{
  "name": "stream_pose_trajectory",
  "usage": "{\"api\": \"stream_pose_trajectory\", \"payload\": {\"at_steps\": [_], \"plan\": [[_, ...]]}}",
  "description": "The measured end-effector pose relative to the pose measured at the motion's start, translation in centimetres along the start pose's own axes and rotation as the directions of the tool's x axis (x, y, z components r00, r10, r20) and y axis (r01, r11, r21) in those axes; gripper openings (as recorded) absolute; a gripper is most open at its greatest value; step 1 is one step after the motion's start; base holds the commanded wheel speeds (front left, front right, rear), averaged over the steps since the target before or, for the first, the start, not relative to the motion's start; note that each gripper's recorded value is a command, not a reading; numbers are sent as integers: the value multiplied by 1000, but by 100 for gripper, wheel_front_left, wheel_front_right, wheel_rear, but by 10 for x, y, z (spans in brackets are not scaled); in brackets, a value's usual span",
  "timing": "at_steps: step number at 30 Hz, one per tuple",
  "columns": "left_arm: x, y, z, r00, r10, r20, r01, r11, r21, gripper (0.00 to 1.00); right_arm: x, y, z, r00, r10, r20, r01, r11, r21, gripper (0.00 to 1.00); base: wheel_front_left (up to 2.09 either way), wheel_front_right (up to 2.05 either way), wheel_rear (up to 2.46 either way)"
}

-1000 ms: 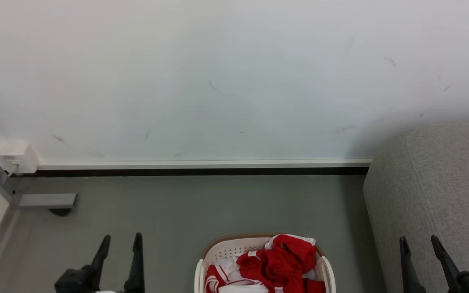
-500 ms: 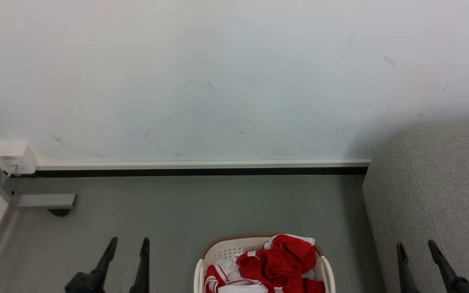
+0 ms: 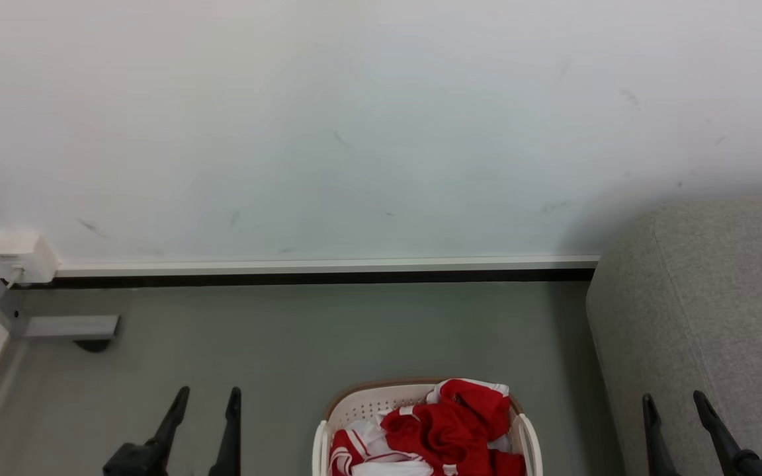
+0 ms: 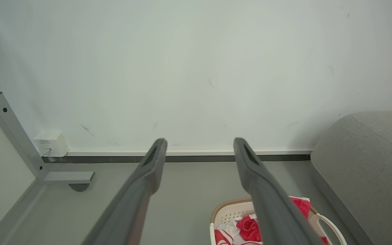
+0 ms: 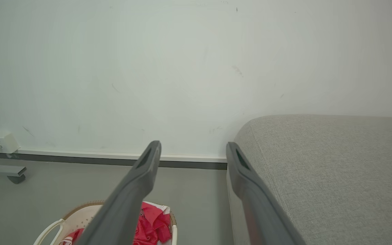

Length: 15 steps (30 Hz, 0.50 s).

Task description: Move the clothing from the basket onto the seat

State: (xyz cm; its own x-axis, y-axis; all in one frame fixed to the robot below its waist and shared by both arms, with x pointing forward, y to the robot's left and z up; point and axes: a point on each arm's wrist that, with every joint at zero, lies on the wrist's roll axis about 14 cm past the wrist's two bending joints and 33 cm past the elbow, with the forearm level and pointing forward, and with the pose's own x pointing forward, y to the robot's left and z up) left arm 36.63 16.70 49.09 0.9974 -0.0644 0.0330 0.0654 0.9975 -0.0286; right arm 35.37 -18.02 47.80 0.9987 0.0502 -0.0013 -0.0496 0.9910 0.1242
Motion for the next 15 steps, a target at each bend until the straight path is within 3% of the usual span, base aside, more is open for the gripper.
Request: {"api": "stream_pose_trajectory", "payload": {"at_steps": [7,15], "plan": [[8,-10,0,999,-37,0,37,999,-6,100,0,-4,1,1000,-12,3,12,1000,3,100,0,0,0],[46,-56,-3,981,-194,-1,194,981,-3,100,18,-11,10,999,-30,31,30,1000,-3,100,0,0,0]]}}
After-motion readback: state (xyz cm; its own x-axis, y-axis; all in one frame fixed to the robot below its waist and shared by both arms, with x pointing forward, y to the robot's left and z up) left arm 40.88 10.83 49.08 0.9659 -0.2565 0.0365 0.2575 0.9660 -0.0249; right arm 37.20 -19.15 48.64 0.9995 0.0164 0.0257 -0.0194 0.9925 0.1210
